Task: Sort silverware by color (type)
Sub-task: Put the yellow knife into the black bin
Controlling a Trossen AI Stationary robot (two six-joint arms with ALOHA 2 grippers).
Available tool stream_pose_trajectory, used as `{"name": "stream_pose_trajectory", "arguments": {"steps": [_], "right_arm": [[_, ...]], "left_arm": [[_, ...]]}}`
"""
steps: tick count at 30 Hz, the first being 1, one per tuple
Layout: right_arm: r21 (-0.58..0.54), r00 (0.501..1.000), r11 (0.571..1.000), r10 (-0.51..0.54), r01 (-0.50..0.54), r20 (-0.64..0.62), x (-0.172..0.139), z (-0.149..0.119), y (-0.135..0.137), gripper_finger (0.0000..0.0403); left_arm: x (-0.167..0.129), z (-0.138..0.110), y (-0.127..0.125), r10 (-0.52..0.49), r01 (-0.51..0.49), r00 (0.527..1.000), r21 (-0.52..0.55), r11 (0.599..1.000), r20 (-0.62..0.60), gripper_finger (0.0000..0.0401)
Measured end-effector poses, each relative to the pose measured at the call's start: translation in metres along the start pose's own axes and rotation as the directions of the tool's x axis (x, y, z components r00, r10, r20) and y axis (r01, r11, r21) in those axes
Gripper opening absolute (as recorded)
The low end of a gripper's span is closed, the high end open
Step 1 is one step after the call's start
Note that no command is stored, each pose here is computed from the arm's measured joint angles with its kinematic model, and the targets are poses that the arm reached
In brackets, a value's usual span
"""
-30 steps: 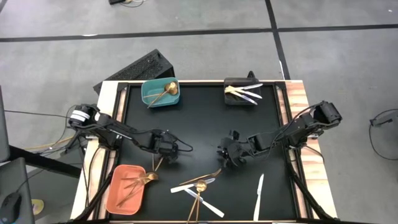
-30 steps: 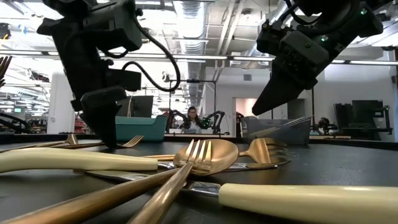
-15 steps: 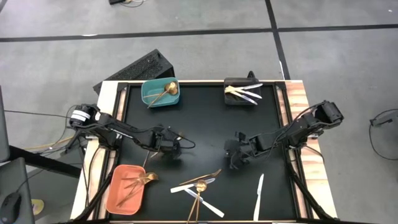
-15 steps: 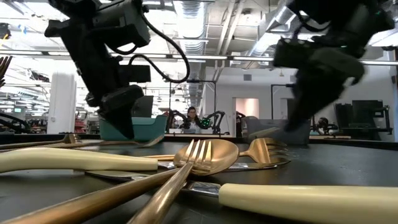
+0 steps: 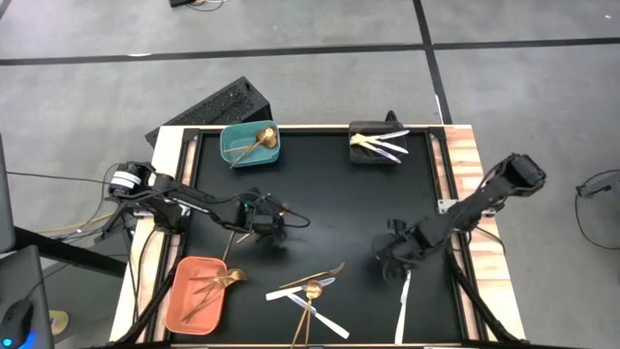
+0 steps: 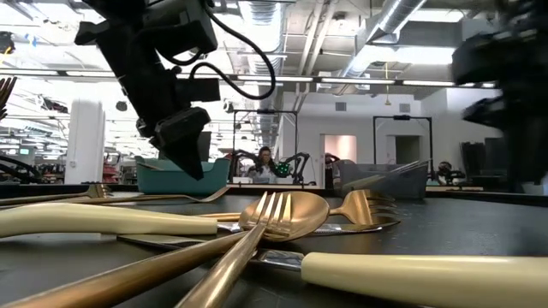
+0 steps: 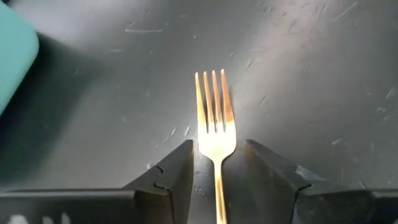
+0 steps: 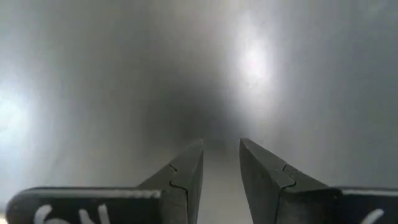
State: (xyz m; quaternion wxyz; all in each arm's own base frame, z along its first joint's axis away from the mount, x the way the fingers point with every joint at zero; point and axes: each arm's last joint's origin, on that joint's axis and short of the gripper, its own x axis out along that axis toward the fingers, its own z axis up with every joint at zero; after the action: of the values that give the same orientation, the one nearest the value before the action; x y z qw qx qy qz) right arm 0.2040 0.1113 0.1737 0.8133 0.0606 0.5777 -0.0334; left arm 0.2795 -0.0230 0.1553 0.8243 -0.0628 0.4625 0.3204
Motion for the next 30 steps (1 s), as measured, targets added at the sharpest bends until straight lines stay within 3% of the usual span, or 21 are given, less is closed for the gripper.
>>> {"name": "stream_pose_trajectory", "arguments": {"steps": [5,9,12,20,25,30], "right_arm": [[-0.157,0.994,0.983,0.087,-0.097,-0.071,-0.009,-0.018,0.017,0.0123],[-0.391,0.963,0.883,0.212,-0.261,-0.164,-0.015,-0.036,0.039,0.0123],[-0.491,0.947,0.81,0.271,-0.321,-0.172,-0.019,-0.047,0.053,0.0123],[-0.634,0.941,0.711,0.328,-0.304,-0.084,-0.026,-0.06,0.074,0.0123],[-0.63,0.94,0.717,0.337,-0.297,-0.06,-0.026,-0.059,0.076,0.0123],[-0.665,0.932,0.685,0.36,-0.297,-0.045,-0.021,-0.058,0.083,0.0123]], "left_arm": [[-0.001,0.004,0.0,0.021,-0.021,0.999,0.008,1.0,0.032,0.0141],[-0.002,0.007,-0.001,0.035,-0.034,0.997,-0.01,0.999,0.075,0.0142],[-0.002,0.012,-0.004,0.023,-0.02,0.992,-0.027,0.999,0.121,0.0142],[-0.003,0.023,-0.009,-0.041,0.045,0.977,-0.015,0.999,0.211,0.0142],[-0.002,0.024,-0.008,-0.043,0.048,0.978,-0.021,0.999,0.206,0.0142],[-0.002,0.024,-0.008,-0.041,0.048,0.978,-0.028,0.998,0.206,0.0142]]}}
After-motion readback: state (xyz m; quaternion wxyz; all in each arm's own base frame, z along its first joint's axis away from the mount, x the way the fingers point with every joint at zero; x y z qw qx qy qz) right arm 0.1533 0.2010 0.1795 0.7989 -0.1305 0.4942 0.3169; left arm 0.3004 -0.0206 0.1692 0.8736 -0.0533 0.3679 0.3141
